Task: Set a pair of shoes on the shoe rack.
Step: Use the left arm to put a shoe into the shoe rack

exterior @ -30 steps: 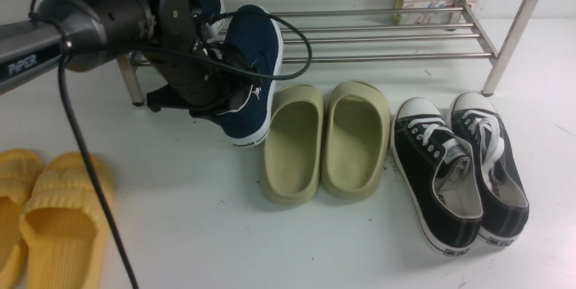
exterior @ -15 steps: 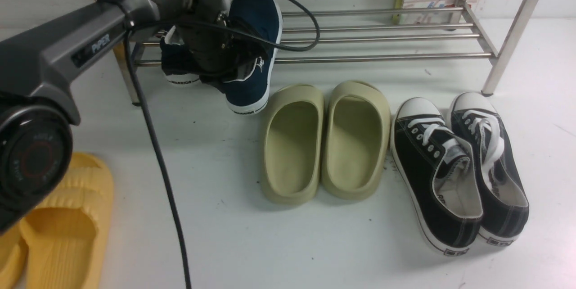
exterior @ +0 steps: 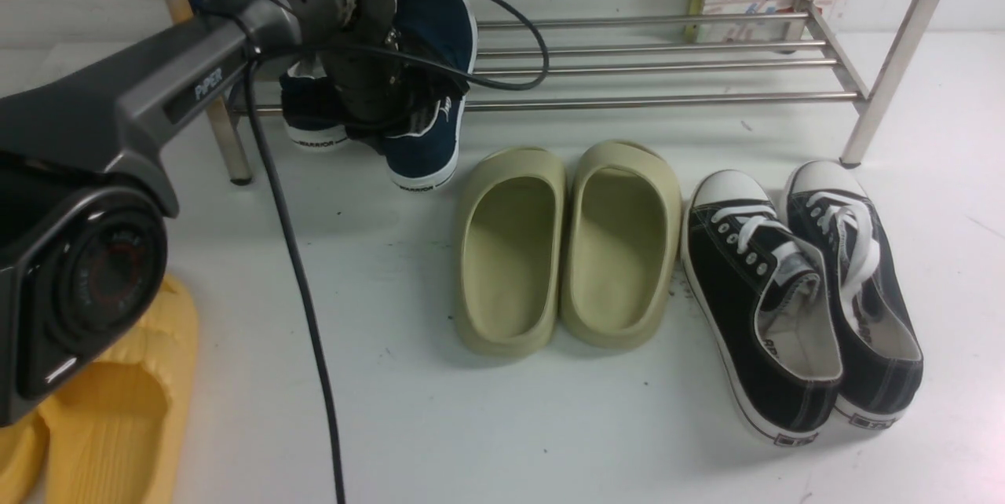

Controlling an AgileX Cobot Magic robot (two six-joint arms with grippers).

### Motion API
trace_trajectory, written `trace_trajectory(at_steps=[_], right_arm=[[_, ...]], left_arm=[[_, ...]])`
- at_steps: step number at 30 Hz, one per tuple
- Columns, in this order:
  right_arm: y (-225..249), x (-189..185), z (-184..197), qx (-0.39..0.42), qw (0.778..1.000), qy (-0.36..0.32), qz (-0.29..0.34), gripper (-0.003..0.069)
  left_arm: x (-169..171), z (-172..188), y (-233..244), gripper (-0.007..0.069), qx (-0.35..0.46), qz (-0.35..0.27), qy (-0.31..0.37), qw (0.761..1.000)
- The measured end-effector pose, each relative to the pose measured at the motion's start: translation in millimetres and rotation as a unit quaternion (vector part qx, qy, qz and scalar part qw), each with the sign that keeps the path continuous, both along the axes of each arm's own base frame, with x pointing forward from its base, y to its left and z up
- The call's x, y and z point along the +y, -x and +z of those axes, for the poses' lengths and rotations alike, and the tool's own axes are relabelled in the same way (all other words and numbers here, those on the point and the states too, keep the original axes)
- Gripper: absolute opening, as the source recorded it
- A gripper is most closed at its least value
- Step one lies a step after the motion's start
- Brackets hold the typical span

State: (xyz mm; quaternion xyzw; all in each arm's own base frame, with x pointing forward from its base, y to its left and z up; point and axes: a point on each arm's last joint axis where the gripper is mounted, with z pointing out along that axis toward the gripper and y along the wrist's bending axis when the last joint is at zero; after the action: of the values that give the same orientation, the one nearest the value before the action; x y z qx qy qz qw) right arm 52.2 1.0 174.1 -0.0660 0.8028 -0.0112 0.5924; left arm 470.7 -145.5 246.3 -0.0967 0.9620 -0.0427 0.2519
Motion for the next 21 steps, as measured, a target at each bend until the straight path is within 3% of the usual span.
trace_trajectory(at_steps=[3, 12, 21], right_arm=[[0.0, 0.0, 0.0, 0.0, 1.0, 0.0, 0.0, 0.0246], [0.0, 0.0, 0.0, 0.0, 1.0, 0.0, 0.0, 0.0246], [0.0, 0.0, 0.0, 0.0, 1.0, 0.0, 0.0, 0.0246]], left_arm=[[-0.6, 1.9, -2.1, 0.0097, -0.013, 0.0, 0.004, 1.0], [-0.5, 9.3, -2.5, 0.0363, -0.028, -0.001, 0.007, 1.0], [3.9, 60.6, 22.5, 0.04, -0.035, -0.021, 0.022, 0.999]])
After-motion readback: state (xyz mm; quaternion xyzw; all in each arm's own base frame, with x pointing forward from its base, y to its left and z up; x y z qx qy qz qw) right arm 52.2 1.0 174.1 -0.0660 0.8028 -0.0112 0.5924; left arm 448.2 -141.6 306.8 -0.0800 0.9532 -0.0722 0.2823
